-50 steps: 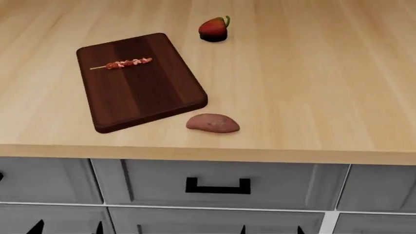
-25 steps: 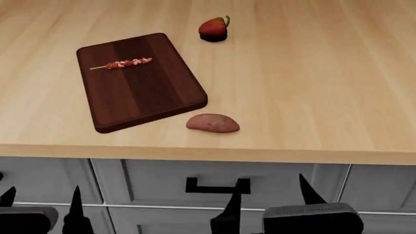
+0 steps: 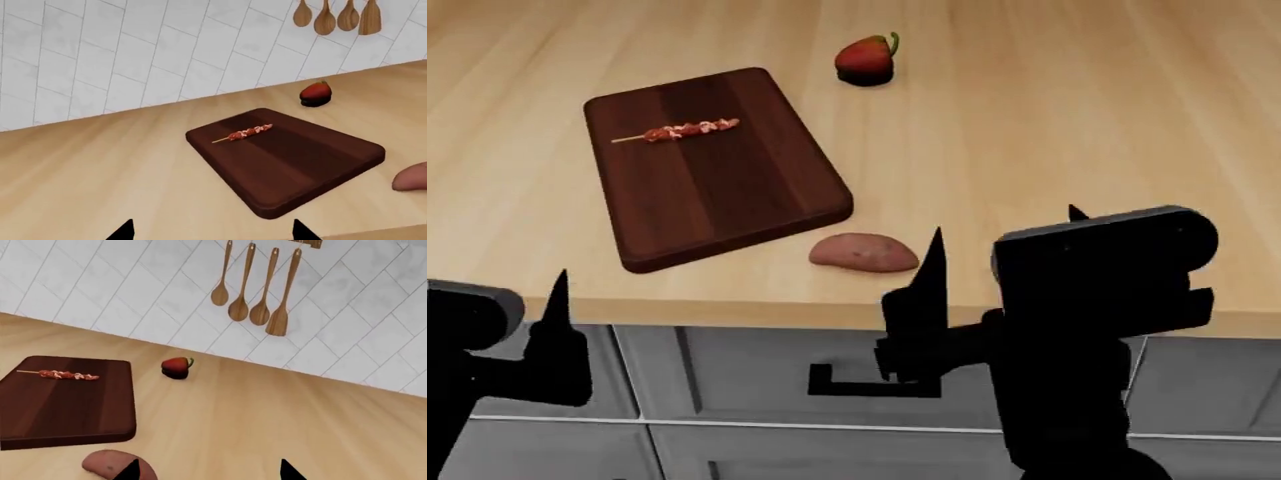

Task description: Clear the non-vegetable object off the cutting board and place the vegetables onto it.

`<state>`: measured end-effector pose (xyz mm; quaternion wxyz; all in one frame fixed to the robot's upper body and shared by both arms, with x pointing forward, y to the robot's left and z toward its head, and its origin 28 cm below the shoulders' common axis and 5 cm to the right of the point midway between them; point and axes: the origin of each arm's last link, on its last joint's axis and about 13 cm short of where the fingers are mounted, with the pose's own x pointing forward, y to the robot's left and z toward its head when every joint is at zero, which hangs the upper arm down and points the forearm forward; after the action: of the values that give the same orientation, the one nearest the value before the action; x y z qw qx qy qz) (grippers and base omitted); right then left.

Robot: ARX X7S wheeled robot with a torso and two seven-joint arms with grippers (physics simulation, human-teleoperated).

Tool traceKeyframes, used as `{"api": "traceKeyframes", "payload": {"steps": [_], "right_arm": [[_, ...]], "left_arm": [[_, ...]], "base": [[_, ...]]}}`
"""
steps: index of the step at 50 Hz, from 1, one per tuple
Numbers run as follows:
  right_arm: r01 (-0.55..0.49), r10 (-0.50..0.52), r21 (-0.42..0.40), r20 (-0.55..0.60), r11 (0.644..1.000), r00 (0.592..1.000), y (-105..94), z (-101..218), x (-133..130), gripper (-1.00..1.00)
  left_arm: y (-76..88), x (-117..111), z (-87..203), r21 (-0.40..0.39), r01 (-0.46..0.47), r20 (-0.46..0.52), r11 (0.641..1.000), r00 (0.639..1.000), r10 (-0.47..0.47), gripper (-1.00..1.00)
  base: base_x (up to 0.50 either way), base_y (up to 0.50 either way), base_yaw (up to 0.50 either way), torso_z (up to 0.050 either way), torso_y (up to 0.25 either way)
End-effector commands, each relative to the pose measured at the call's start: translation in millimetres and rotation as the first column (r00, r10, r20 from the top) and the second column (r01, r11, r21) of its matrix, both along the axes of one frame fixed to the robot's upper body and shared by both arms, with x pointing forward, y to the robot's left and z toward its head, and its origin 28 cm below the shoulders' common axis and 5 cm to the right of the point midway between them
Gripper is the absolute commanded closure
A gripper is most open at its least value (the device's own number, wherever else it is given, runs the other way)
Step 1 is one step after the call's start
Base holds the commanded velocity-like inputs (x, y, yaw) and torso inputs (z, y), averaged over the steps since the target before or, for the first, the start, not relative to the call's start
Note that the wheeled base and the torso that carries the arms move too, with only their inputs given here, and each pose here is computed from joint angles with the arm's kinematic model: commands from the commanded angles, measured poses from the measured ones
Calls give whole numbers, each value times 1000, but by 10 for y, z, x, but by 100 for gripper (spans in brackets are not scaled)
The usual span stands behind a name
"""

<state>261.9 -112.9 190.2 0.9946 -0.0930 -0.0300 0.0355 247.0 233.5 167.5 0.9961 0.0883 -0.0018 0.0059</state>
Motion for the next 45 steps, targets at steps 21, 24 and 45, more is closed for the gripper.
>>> {"api": "traceKeyframes", "payload": {"steps": [21,24,45], "right_arm": [[-51,50,-12,-60,999,997,-178,940,653,-100],[-53,52,-21,-66,998,996,-189,980,694,-100],[-69,67,-54,-40,996,997,-229,1271,849,-100]], "left_arm": [[295,661,986,-7,-3,-77,1000,997,2,-100],[325,734,1038,-10,-12,-93,1000,996,11,-100],[357,1018,1483,0,44,-142,999,989,-44,-100]], "base": [[0,0,0,0,0],[0,0,0,0,0],[210,0,0,0,0]]}}
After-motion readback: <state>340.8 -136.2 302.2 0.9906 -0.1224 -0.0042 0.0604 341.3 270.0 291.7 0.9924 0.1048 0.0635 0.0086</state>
